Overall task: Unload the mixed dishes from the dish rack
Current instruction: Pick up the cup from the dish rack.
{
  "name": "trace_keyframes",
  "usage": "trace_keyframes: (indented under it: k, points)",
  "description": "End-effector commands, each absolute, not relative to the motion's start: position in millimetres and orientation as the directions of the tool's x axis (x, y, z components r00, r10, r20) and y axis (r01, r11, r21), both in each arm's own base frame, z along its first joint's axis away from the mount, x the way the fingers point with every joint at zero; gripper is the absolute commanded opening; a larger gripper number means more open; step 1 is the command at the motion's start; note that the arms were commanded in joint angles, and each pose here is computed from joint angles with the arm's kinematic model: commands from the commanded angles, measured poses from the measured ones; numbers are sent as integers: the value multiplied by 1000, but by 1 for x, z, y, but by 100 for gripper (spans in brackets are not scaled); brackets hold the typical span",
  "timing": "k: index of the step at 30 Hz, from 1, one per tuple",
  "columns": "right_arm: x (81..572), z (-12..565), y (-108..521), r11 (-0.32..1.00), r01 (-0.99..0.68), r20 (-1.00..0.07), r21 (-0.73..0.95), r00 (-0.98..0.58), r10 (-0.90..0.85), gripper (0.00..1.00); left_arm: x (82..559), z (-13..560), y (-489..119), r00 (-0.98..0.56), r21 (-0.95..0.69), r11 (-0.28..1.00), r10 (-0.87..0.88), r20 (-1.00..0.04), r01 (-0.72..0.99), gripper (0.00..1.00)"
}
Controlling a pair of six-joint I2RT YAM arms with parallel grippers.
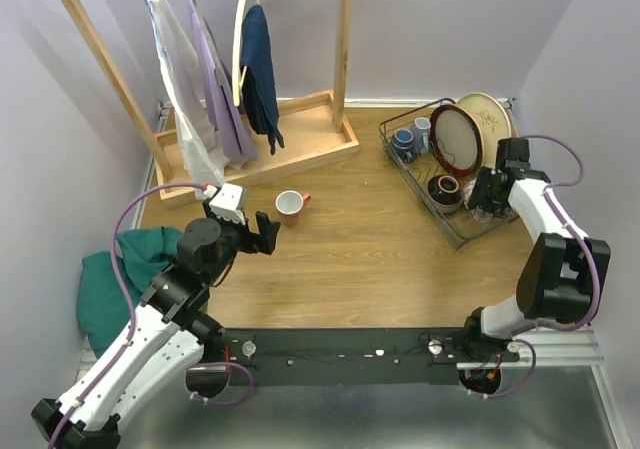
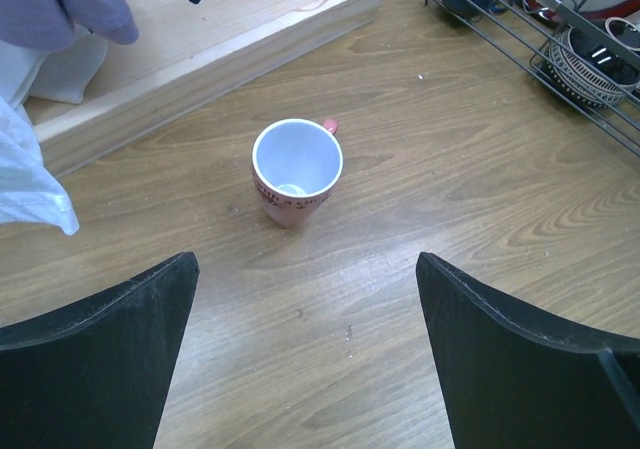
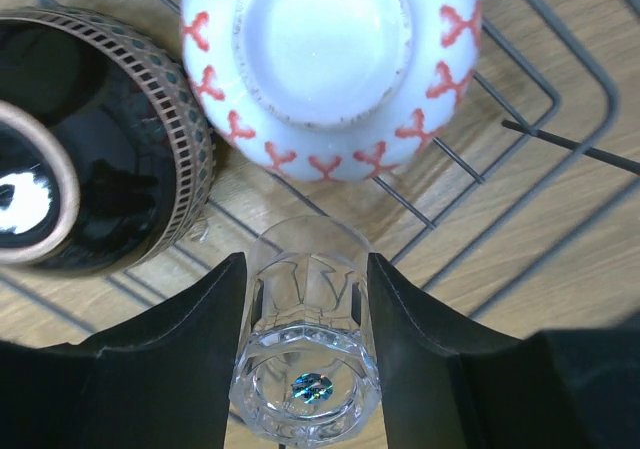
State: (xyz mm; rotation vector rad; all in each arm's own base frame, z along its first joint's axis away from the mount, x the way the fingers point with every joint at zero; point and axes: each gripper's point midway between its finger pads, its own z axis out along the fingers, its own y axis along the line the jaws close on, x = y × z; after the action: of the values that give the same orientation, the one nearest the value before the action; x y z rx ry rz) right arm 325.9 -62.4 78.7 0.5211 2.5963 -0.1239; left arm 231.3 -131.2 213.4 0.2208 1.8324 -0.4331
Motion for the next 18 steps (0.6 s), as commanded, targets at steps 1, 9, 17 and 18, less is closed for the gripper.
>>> trace_keyframes:
  k: [1, 9, 17, 18]
  points:
    - [319, 106, -66, 907, 421, -540, 21, -759, 365, 7, 235, 219, -130, -280, -173, 917, -71, -957, 360, 99]
    - [312, 143, -49, 903, 404, -612, 146, -680, 404, 1, 234, 218, -141, -293, -203, 894, -85, -952, 399, 99]
    - [317, 194, -15, 894, 279, -692, 350, -566, 447, 1, 238, 234, -164, -338, -280, 849, -129, -932, 448, 99]
    - [317, 200, -7, 891, 243, -690, 382, -567, 450, 1, 240, 232, -168, -356, -289, 845, -128, -926, 451, 99]
